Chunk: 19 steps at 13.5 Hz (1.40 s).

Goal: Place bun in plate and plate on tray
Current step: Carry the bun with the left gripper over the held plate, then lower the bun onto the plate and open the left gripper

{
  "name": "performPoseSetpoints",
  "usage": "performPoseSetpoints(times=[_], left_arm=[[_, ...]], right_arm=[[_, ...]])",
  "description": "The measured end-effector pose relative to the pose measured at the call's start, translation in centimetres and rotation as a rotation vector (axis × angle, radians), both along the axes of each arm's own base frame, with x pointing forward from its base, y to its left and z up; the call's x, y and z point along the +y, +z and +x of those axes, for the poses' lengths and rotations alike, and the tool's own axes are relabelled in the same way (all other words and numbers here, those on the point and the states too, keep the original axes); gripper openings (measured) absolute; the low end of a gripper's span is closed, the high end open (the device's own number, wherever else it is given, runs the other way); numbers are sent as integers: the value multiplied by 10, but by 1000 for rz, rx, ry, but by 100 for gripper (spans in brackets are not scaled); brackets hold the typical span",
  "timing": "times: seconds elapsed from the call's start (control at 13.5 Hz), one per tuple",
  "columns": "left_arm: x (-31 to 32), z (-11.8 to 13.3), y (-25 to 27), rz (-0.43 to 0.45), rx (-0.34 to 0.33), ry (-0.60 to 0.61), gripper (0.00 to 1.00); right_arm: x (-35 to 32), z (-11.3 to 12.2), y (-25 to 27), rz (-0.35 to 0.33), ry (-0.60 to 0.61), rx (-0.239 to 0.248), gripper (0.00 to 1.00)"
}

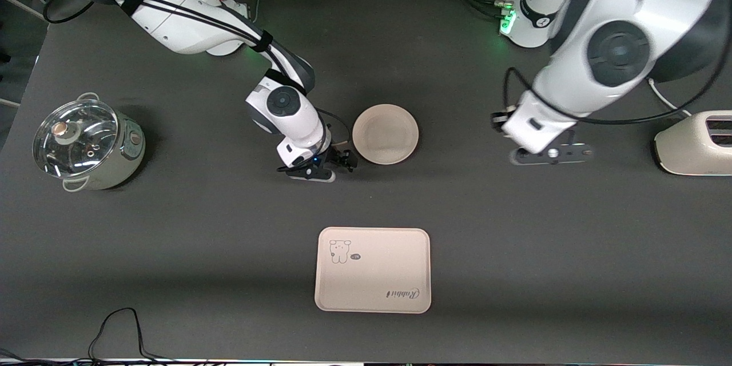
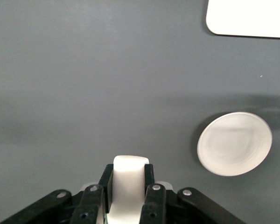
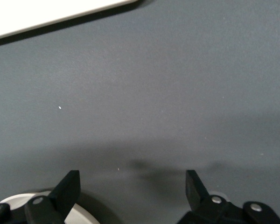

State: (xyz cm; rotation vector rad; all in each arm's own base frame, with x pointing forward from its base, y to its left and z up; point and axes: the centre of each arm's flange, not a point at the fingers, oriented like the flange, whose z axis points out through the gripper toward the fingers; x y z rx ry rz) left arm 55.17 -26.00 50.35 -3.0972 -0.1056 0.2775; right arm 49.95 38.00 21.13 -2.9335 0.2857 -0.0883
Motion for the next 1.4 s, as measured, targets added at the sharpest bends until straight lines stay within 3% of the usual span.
performPoseSetpoints(times=[0.44, 0.89, 1.4], left_arm=[[-133, -25, -123, -39, -45, 122, 31], [-180, -55, -256, -112, -66, 156, 32], [-200, -97, -285, -81, -32, 135, 35]], right_arm=[[-1, 0, 13, -12, 3, 15, 100], [0, -3, 11, -15, 16, 18, 100], [15, -15, 7, -2, 45, 28, 100]])
